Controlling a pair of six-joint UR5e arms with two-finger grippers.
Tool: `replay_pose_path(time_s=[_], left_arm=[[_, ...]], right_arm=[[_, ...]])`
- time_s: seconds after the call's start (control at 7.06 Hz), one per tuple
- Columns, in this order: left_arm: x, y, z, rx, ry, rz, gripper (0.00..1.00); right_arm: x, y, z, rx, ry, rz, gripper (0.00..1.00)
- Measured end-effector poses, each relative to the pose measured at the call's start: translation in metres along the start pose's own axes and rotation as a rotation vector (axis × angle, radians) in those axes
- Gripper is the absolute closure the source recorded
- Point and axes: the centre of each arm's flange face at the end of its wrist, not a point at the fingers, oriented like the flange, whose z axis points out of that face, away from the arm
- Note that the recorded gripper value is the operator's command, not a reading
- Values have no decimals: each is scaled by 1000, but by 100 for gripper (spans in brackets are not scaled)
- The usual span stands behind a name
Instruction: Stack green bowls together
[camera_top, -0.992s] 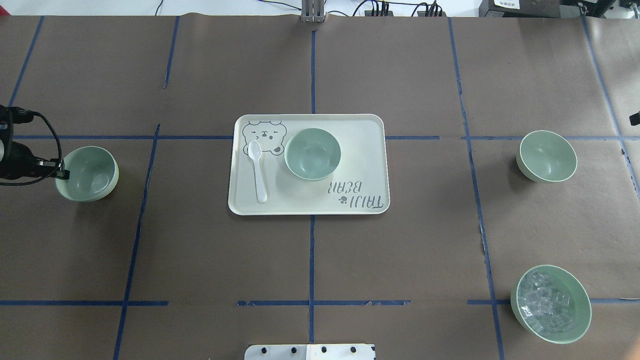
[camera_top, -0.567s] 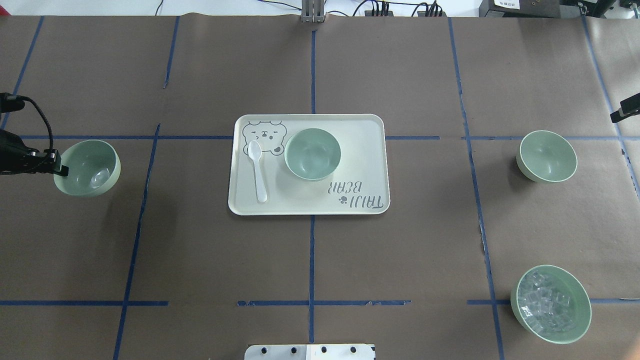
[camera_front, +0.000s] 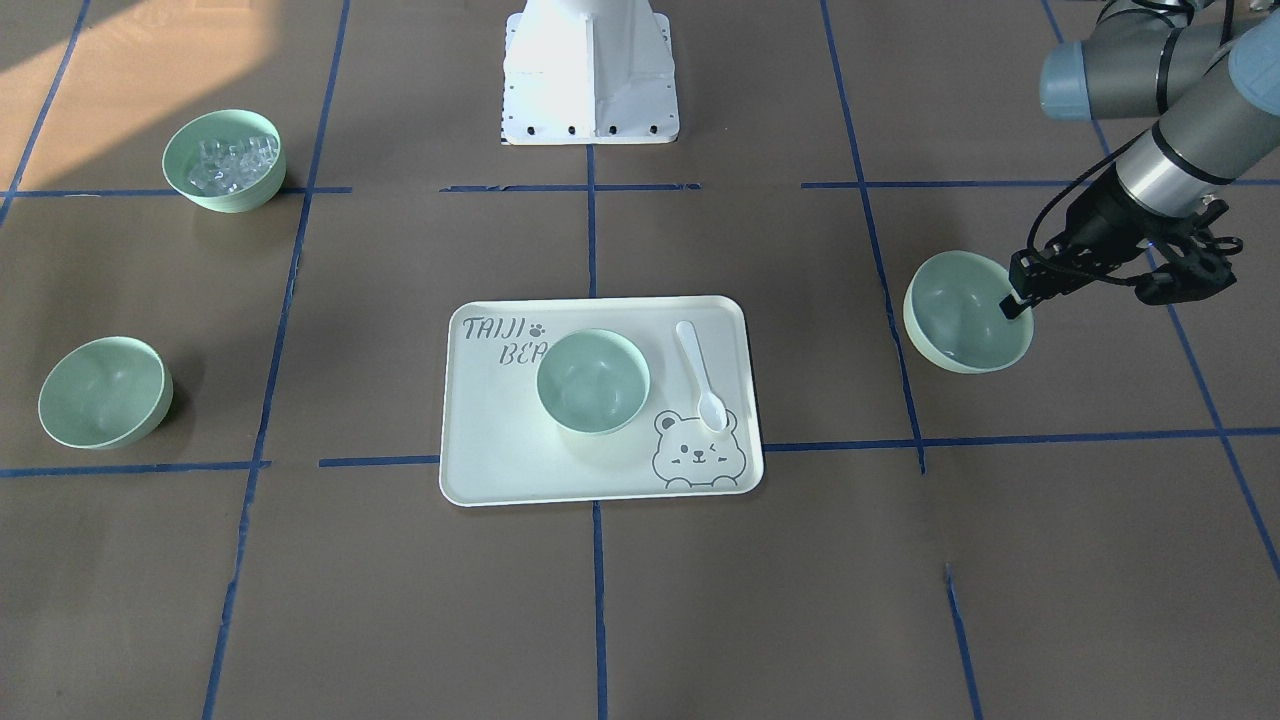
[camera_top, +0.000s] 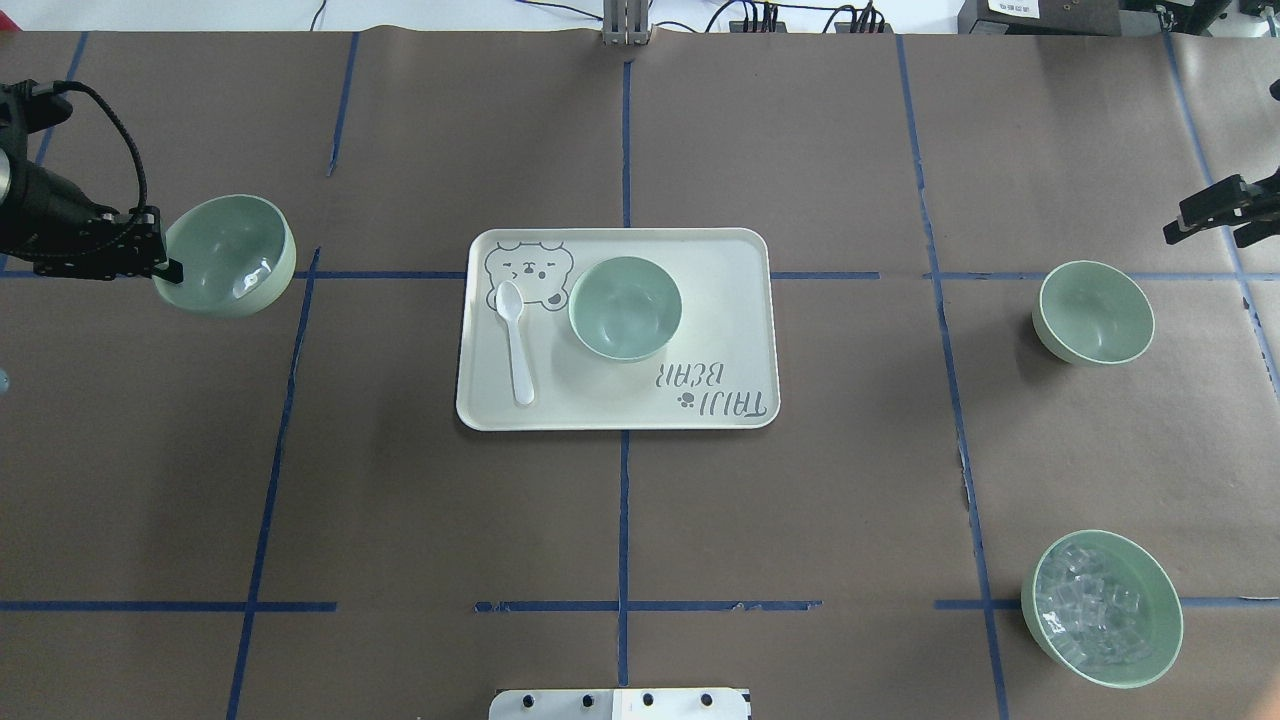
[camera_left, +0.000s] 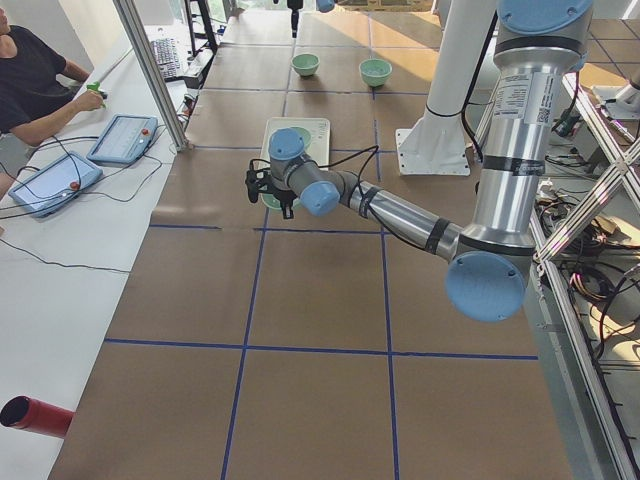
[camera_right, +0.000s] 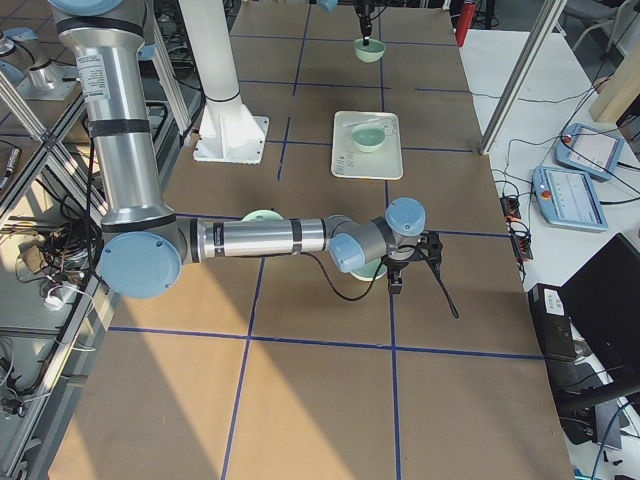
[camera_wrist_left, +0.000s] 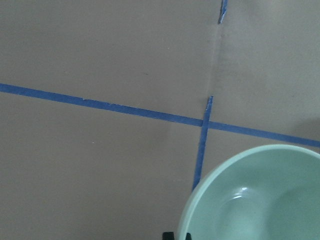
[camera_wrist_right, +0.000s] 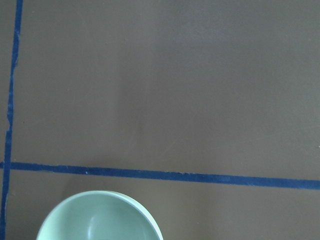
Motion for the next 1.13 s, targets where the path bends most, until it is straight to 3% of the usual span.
replay_pose_path(time_s=[0.28, 0.57, 0.71, 0.85, 0.99, 1.13], left_arm=[[37, -7, -8, 8, 23, -60, 100], [80, -8, -12, 3, 47, -113, 100], [101, -5, -10, -4, 59, -135, 100], [121, -1, -7, -14, 65, -153, 100], [140, 5, -1, -20, 65, -165, 100], [159, 13, 9, -21, 63, -179, 100]], right_arm=[[-8, 23, 31, 20, 21, -5, 0], [-5, 42, 57, -7, 33, -22, 5], [-4, 47, 67, -21, 42, -26, 39], [-3, 50, 74, -33, 48, -26, 93], [-3, 52, 77, -38, 49, -27, 100], [-3, 52, 77, -40, 48, -28, 100]])
